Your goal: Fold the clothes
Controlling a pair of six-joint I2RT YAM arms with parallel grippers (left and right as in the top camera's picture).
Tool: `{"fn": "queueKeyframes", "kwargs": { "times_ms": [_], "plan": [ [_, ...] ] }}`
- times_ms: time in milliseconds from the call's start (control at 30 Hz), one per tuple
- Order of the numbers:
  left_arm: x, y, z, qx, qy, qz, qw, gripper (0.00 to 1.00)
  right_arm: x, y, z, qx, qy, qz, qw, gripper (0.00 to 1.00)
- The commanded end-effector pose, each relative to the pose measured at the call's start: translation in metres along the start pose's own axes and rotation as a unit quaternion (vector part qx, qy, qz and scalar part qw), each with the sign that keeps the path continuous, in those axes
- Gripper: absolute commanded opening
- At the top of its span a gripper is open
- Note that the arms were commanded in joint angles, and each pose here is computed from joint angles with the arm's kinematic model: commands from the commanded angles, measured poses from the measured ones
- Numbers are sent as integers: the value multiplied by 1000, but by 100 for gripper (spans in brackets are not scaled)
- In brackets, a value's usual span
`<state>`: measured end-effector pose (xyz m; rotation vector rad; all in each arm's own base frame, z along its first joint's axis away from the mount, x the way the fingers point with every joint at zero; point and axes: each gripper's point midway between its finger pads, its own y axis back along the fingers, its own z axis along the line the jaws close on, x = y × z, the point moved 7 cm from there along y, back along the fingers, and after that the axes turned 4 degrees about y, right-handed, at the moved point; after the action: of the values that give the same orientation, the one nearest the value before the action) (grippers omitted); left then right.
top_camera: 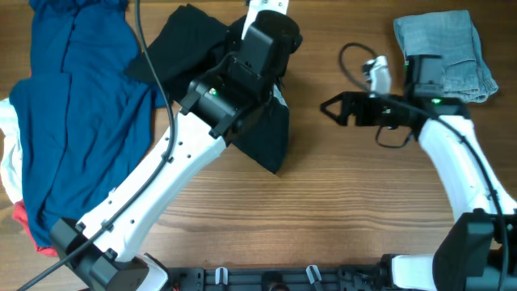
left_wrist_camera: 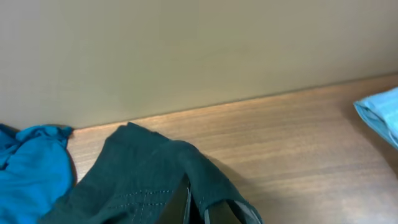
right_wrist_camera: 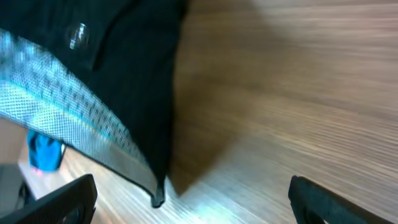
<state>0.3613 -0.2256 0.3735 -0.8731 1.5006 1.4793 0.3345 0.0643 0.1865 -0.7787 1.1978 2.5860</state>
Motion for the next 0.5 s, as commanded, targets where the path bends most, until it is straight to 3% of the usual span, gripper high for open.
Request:
{"fn": "queueKeyframes", "kwargs": {
  "times_ms": [0, 300, 467],
  "plan": [
    [-12, -2, 13, -16, 25, -21, 999, 4, 15, -31, 24, -54, 35, 14, 998, 100],
    [-13, -4, 18, -22, 25, -22, 999, 4, 28, -70, 77, -110, 106, 17, 988, 100],
    [-16, -4, 19, -22, 25, -29, 999, 4, 35, -90, 75, -59, 117, 33, 991, 99]
  ]
}}
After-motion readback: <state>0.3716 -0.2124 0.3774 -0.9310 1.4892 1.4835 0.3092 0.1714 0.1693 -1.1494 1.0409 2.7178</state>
